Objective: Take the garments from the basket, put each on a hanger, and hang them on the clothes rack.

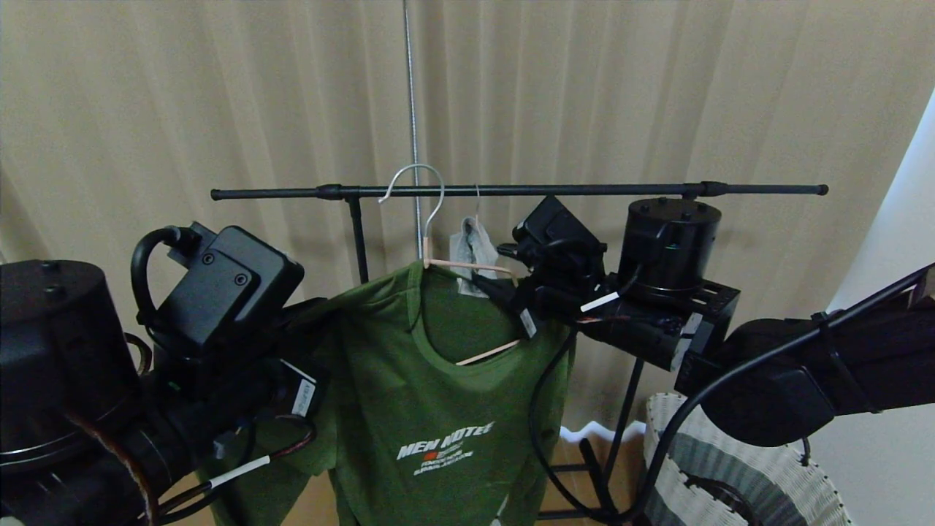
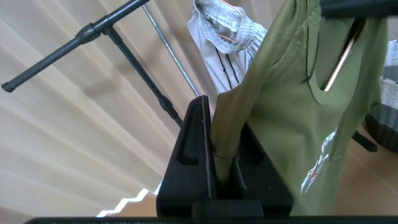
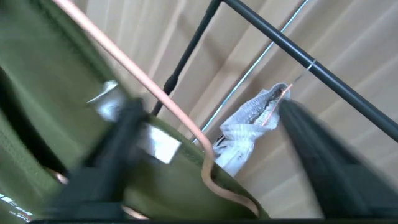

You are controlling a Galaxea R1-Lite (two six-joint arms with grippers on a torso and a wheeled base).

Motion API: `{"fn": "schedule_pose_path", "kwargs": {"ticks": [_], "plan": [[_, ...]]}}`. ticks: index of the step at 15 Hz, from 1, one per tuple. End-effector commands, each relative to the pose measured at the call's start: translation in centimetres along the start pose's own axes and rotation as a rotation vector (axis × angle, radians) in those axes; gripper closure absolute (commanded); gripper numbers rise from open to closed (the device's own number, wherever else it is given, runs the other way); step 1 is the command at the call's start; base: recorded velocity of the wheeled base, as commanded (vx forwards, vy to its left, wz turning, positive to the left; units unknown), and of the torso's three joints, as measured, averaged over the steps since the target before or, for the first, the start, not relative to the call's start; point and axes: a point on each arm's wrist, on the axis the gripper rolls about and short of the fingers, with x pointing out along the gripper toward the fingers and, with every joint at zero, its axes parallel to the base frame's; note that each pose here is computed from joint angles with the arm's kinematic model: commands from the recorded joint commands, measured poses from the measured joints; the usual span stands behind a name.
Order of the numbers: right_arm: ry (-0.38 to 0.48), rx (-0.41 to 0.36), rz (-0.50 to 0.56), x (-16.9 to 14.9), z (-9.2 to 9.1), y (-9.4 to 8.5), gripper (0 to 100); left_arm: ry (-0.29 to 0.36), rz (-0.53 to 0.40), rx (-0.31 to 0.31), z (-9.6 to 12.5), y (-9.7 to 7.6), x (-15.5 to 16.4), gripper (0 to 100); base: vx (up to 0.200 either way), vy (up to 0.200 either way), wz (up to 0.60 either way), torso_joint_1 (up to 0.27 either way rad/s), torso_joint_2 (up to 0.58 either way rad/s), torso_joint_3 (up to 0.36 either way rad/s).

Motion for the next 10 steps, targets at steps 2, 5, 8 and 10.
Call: {"fn": "schedule_pose_path", "kwargs": {"ticks": [2, 5, 8, 10], "plan": [[0.004, 0.001, 0.002, 0.1, -0.1, 0.1, 100, -0.004, 0.002, -0.002, 0.0, 0.1, -0.1, 100, 0.0, 0.0, 0.0, 0.0, 0.0, 0.0], [-0.003, 0.0, -0.001, -0.1, 0.1, 0.1, 100, 0.002, 0.001, 0.0, -0.1, 0.0, -0.1, 100, 0.0, 0.0, 0.0, 0.0, 0.0, 0.0], [-0.011, 0.001, -0.006, -0.5, 0.4, 0.0, 100, 0.009, 0.003, 0.0, -0.4, 0.1, -0.2, 100, 0.0, 0.0, 0.0, 0.0, 0.0, 0.0], [-0.02, 0.001, -0.009, -1.1, 0.8, -0.1, 100, -0.019, -0.042, -0.005, -0.3, 0.2, -0.7, 0, 0.0, 0.0, 0.0, 0.0, 0.0, 0.0]]}}
